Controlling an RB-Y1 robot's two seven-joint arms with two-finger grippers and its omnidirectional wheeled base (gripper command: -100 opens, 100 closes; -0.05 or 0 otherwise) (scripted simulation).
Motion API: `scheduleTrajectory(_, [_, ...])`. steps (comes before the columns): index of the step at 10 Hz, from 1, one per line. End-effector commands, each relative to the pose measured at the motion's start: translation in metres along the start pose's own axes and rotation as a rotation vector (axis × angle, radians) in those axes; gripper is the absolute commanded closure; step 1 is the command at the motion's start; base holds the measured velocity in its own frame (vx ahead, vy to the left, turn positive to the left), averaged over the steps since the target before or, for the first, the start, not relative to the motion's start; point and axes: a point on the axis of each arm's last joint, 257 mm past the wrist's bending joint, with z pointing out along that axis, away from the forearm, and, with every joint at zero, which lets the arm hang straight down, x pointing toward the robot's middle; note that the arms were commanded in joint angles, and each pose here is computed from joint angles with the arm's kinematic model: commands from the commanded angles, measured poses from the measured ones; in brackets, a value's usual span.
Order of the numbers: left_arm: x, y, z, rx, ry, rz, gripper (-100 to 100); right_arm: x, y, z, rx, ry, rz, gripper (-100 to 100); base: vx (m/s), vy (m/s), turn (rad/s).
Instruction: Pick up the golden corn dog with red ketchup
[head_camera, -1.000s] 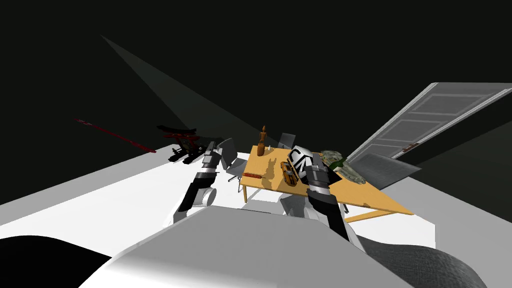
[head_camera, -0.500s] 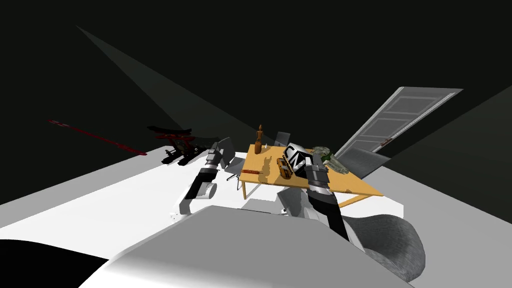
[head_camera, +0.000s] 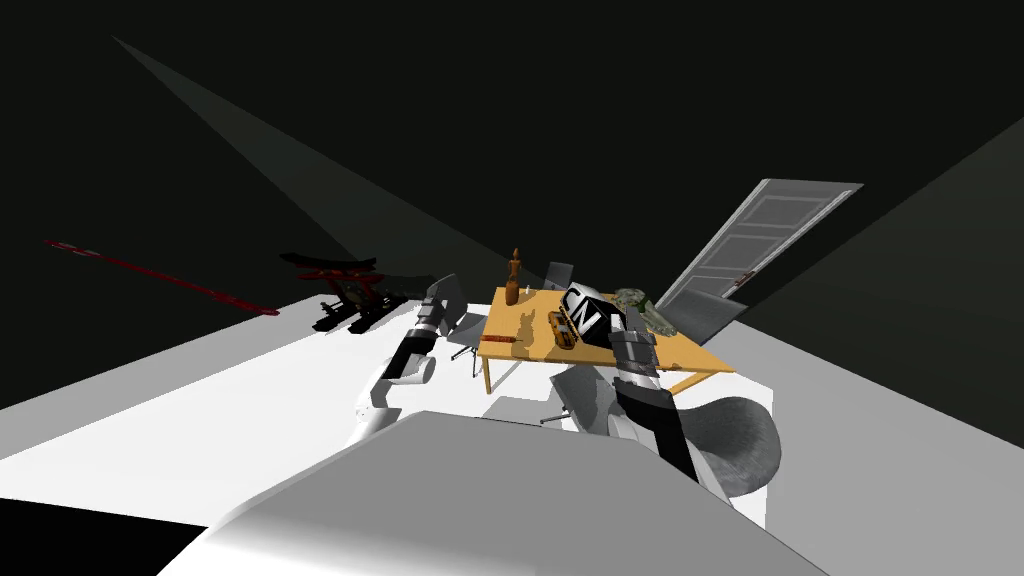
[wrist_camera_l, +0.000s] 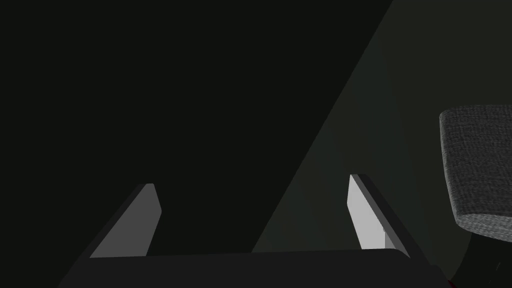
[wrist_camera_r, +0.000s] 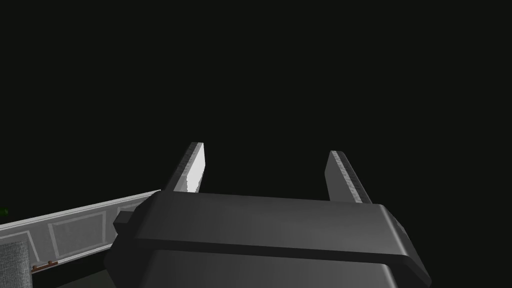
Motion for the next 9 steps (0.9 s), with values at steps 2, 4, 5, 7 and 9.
scheduleTrajectory(2, [-0.01, 0.028, 0.015, -0.076, -0.022, -0.01, -100, 0.0, 0.0, 0.0, 0.0, 0.0, 0.0, 0, -0.084, -0.011, -0.091])
scheduleTrajectory(4, [-0.015, 0.044, 0.025, -0.116, -0.036, -0.021, -100, 0.0, 0.0, 0.0, 0.0, 0.0, 0.0, 0, -0.061, -0.016, -0.073])
scheduleTrajectory(5, [-0.016, 0.054, 0.024, -0.136, -0.039, -0.022, -100, 0.0, 0.0, 0.0, 0.0, 0.0, 0.0, 0, -0.053, -0.006, -0.063])
scheduleTrajectory(7, [-0.022, 0.073, 0.031, -0.184, -0.055, -0.034, -100, 0.0, 0.0, 0.0, 0.0, 0.0, 0.0, 0, -0.06, 0.002, -0.086])
scheduleTrajectory(9, [-0.025, 0.085, 0.04, -0.219, -0.068, -0.049, -100, 0.0, 0.0, 0.0, 0.0, 0.0, 0.0, 0, -0.034, -0.001, -0.059])
